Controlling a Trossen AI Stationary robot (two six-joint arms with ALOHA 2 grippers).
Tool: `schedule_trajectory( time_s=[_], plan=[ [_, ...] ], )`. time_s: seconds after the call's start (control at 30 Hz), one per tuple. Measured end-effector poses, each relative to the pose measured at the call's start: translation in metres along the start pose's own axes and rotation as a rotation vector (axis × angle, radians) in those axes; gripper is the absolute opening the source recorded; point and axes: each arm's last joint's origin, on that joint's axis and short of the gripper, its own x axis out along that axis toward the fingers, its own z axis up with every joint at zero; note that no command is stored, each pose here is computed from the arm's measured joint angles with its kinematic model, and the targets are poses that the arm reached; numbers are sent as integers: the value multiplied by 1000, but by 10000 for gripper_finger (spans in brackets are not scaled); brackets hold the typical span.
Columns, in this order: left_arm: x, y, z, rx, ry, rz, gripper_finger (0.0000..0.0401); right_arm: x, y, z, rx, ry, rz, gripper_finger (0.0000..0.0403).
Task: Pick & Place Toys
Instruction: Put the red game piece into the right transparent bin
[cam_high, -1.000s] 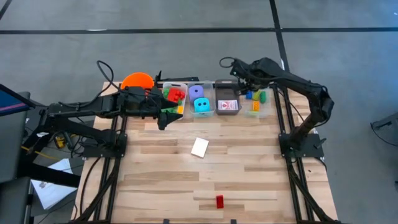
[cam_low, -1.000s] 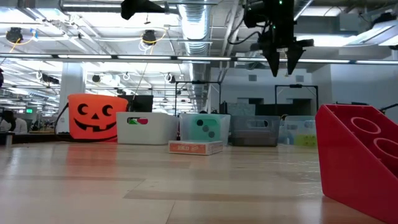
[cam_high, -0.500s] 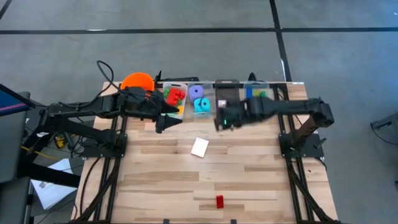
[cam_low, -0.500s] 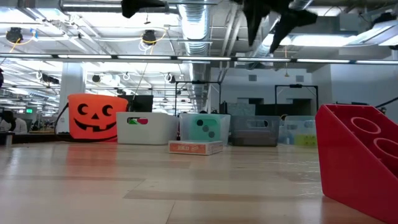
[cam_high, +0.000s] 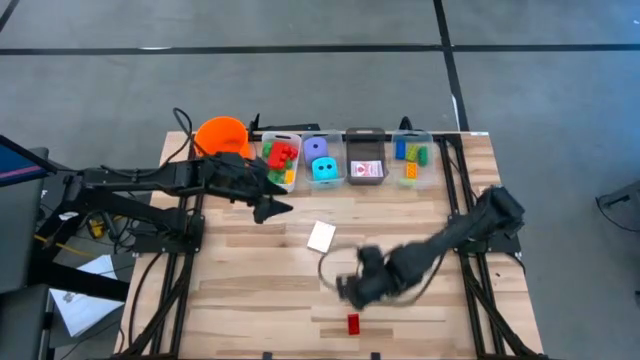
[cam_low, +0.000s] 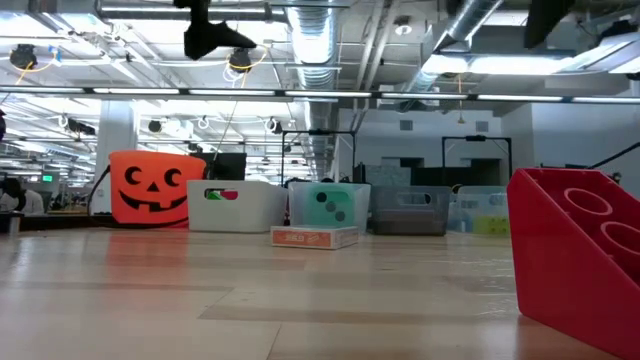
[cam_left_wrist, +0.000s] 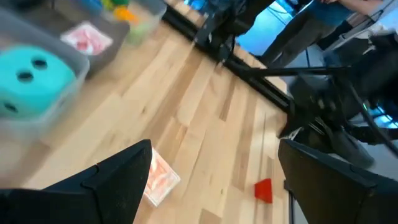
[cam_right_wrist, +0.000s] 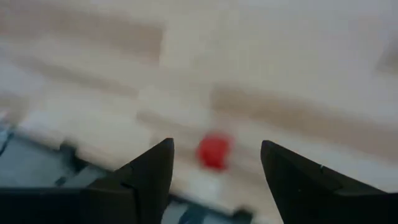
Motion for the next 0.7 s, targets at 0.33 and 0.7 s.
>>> schedule_trajectory(
  time_s=[0.33, 0.7],
  plan=[
    [18, 5, -30, -131, 31, -38, 343, 70, 12, -72, 16, 105, 94, 269],
    [18, -4, -20, -168, -99, -152, 343, 92, 7, -78, 23, 90, 29, 293]
  ],
)
